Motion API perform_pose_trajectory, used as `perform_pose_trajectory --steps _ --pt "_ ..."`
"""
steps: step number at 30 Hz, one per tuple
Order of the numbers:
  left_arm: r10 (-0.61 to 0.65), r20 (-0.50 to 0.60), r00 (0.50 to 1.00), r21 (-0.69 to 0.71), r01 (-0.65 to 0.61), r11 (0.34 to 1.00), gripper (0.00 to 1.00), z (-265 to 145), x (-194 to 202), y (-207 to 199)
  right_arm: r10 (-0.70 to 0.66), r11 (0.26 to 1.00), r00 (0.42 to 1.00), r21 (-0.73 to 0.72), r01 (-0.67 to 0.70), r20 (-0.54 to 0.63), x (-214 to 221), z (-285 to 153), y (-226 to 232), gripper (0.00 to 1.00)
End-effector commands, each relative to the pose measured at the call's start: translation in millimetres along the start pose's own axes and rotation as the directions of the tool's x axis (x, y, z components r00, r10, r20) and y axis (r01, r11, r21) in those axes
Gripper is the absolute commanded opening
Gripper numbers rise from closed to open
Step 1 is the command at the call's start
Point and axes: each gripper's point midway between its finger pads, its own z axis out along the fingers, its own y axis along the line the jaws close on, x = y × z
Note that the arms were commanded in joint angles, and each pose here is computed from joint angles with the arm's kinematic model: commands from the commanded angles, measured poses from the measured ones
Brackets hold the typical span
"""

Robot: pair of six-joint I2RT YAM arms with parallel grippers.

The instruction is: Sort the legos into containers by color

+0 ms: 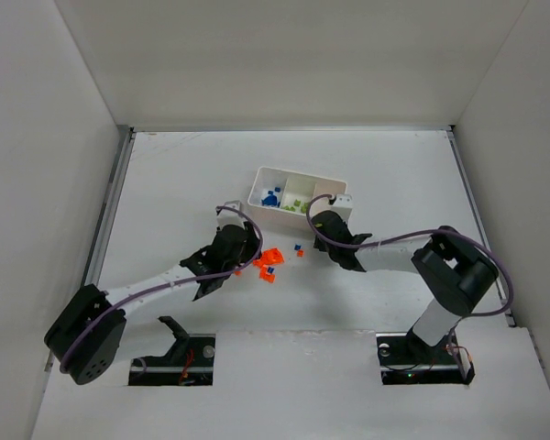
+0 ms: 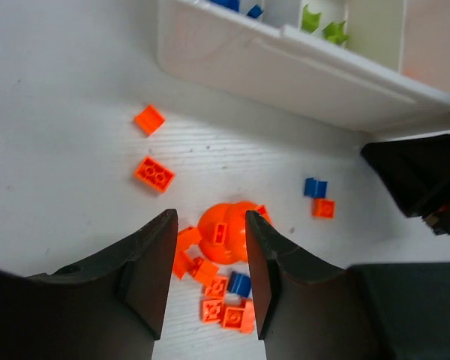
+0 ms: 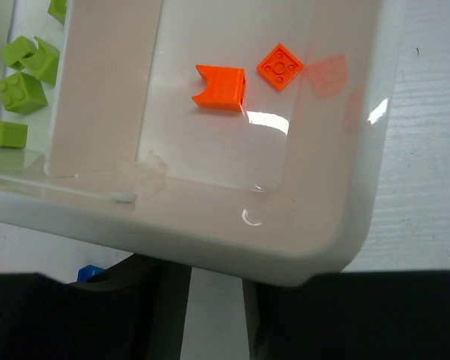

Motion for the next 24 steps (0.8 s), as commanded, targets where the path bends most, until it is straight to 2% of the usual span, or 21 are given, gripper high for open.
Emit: perform_pose_trajectory --steps 1,5,10,16,18,24 --pt "0.000 -0.012 1.000 -0.048 0.000 0.999 0.39 -8 11 21 -0.004 1.000 1.000 0.020 0.004 -0.003 2 6 -2 0.31" --pt "0.017 -0.033 0.999 -0.089 -0.020 0.996 0.40 -16 22 37 -0.015 1.000 1.000 0.001 0.015 -0.009 6 -8 3 0.20" --pt "0.033 -0.045 0.998 -0.129 -0.039 0.991 0.40 -23 30 52 -0.013 0.995 1.000 -0.097 0.012 -0.018 7 -48 25 0.19" --pt "0.034 -0.056 0.998 -0.128 -0.040 0.991 0.40 -21 36 53 0.000 0.962 0.999 -0.274 0.014 0.052 -47 -90 83 0.19" --pt "0.040 -0.057 0.998 -0.126 -0.046 0.991 0.40 -21 39 53 -0.012 0.941 0.996 -0.337 0.042 0.088 -71 -90 111 0.19" --pt "0.032 -0.039 0.999 -0.129 -0.037 0.991 0.39 -20 37 53 -0.022 0.932 0.986 -0.352 0.080 0.167 -130 -52 158 0.19"
